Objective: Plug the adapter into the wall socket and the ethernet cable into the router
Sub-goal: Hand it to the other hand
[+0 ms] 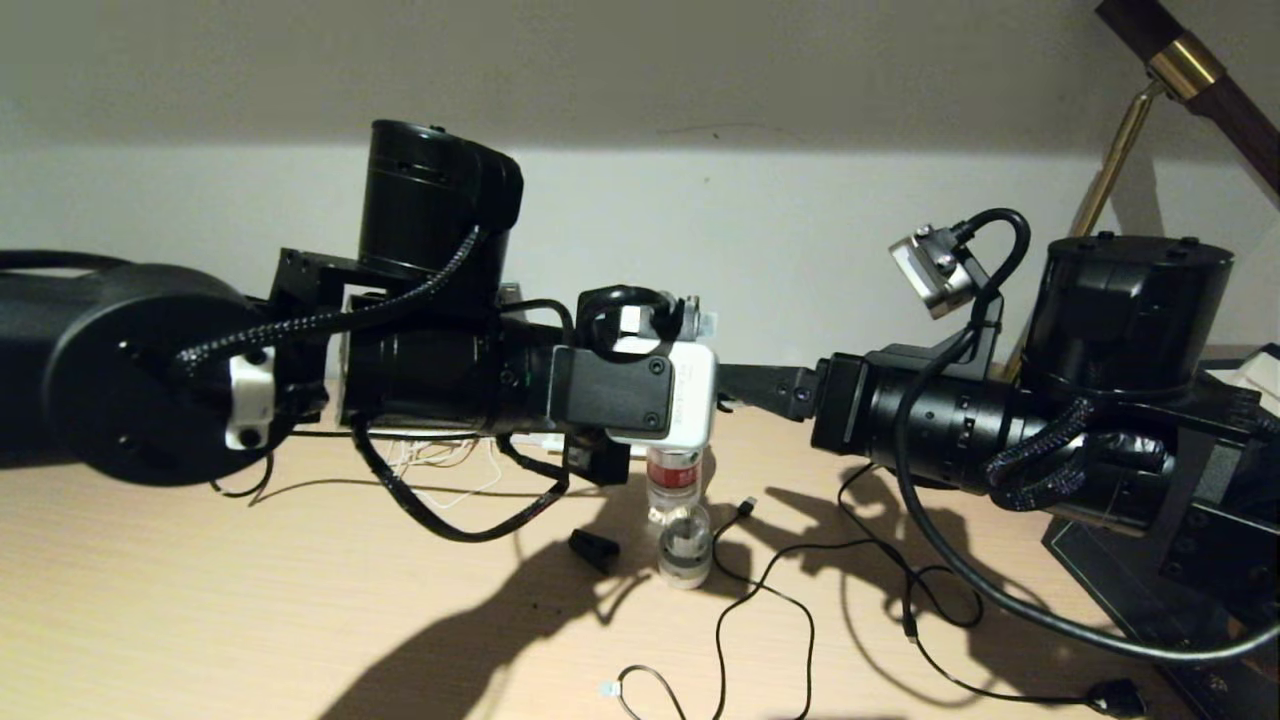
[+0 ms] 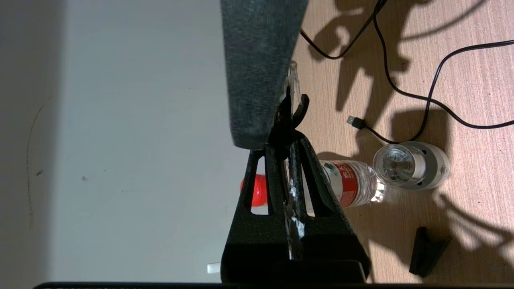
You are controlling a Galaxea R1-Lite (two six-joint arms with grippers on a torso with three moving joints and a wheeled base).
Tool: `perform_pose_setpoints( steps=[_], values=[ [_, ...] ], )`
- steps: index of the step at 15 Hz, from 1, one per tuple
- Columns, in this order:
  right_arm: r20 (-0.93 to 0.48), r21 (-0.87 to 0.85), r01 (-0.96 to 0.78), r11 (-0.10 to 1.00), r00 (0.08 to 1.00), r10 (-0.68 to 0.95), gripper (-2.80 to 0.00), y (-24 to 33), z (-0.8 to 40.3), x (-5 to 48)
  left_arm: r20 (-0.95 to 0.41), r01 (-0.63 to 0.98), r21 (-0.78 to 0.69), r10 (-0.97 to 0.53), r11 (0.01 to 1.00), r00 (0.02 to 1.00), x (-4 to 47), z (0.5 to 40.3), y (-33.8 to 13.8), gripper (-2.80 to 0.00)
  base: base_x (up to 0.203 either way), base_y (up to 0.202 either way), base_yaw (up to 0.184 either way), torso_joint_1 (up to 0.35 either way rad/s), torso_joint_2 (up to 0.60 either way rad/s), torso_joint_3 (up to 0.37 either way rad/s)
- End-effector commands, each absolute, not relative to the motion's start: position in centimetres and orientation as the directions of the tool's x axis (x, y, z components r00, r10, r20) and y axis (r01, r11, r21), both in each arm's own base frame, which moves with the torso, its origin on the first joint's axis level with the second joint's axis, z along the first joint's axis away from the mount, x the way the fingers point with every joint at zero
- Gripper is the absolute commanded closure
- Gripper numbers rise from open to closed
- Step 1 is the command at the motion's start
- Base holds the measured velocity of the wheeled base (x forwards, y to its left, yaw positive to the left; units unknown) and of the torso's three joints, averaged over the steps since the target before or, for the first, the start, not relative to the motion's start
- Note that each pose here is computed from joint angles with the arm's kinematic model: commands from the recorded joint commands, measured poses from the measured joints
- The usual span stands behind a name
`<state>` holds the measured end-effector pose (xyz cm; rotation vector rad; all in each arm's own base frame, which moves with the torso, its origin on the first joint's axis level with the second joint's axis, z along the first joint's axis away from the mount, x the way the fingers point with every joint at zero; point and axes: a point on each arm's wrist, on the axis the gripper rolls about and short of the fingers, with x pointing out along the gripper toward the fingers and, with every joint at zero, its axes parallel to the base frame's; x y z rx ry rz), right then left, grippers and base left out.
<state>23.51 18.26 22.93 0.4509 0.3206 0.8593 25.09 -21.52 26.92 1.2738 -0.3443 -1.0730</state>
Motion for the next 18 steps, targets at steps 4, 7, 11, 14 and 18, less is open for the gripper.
perform_pose_setpoints(
  steps=[4, 7, 11, 14, 18],
  values=[
    [-0.077, 0.502, -0.655, 0.565, 0.616, 0.784, -2.8, 18.3, 23.03, 23.55, -0.335, 0.451, 0.888, -0.8, -0.092, 0.497, 25.04, 26.8, -21.74, 0.0, 0.0, 0.0, 0.0, 0.0, 0.0, 0.0],
    [-0.078, 0.502, -0.656, 0.564, 0.615, 0.785, 0.0, 18.34, 22.99, 23.45, -0.333, 0.45, 0.889, -0.801, -0.09, 0.497, 25.05, 26.71, -21.81, 0.0, 0.0, 0.0, 0.0, 0.0, 0.0, 0.0],
    [-0.081, 0.502, -0.655, 0.565, 0.615, 0.784, 0.0, 18.33, 22.9, 23.43, -0.33, 0.449, 0.889, -0.804, -0.089, 0.495, 25.02, 26.56, -21.86, 0.0, 0.0, 0.0, 0.0, 0.0, 0.0, 0.0],
    [-0.079, 0.501, -0.657, 0.563, 0.614, 0.786, 0.0, 18.27, 23.0, 23.27, -0.326, 0.447, 0.891, -0.806, -0.087, 0.494, 25.01, 26.47, -21.98, 0.0, 0.0, 0.0, 0.0, 0.0, 0.0, 0.0],
    [-0.077, 0.499, -0.664, 0.558, 0.607, 0.791, 0.0, 18.4, 23.05, 23.0, -0.323, 0.444, 0.892, -0.808, -0.086, 0.492, 24.99, 26.38, -22.09, 0.0, 0.0, 0.0, 0.0, 0.0, 0.0, 0.0]
  ],
)
